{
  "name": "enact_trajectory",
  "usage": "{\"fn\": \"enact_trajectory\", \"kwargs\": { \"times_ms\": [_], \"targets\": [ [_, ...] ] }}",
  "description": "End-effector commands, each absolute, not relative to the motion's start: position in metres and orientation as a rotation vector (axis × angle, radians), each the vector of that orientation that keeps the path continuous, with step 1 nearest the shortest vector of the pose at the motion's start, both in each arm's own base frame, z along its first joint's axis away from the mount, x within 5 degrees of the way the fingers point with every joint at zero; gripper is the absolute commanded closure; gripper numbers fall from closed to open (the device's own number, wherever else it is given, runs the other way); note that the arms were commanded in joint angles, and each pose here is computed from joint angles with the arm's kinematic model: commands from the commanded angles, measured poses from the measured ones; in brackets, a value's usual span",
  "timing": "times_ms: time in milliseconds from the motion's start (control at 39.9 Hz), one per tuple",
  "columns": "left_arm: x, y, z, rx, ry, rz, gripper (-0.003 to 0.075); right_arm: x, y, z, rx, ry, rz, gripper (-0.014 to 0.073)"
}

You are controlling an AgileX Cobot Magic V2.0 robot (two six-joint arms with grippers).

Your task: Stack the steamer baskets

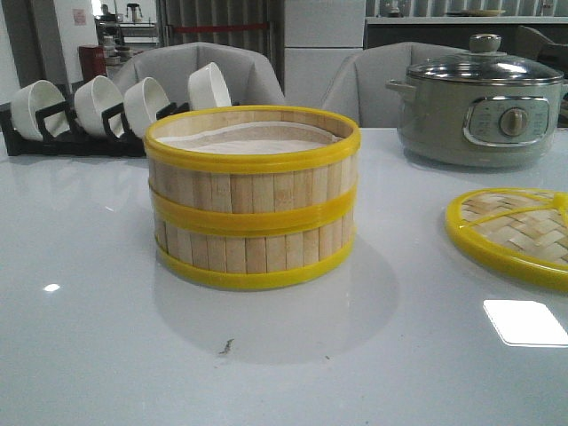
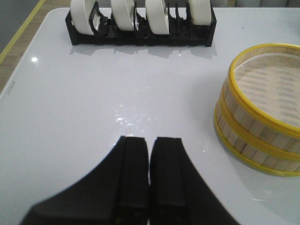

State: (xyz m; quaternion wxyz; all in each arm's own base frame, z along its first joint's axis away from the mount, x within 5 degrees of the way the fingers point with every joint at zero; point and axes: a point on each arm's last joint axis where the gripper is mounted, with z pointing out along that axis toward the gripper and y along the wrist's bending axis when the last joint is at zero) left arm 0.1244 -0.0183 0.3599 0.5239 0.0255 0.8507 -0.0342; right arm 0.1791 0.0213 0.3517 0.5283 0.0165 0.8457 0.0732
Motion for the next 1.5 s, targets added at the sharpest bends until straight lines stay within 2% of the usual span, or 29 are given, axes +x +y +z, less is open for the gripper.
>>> {"fn": "enact_trajectory", "kwargs": {
  "times_ms": [0,577,803,1103,1480],
  "targets": [
    [0.125,-0.02,0.376,0.071,1.926,-0.11,0.0632,0.181,0.021,0.371,0.022,1.898,0.175,0.0119],
    [0.125,-0.02,0.376,0.071,1.924,-0.11,0.0632,0.181,0.022,0.371,0.022,1.894,0.175,0.012],
    [0.125,-0.02,0.376,0.071,1.924,-0.11,0.0632,0.181,0.022,0.371,0.022,1.893,0.175,0.0191],
    [0.125,-0.02,0.376,0.071,1.924,-0.11,0.0632,0.181,0.022,0.373,0.022,1.876,0.177,0.0203],
    [0.125,-0.02,0.376,0.071,1.924,-0.11,0.0632,0.205,0.024,0.355,0.025,1.967,0.168,0.0203]
  ]
}}
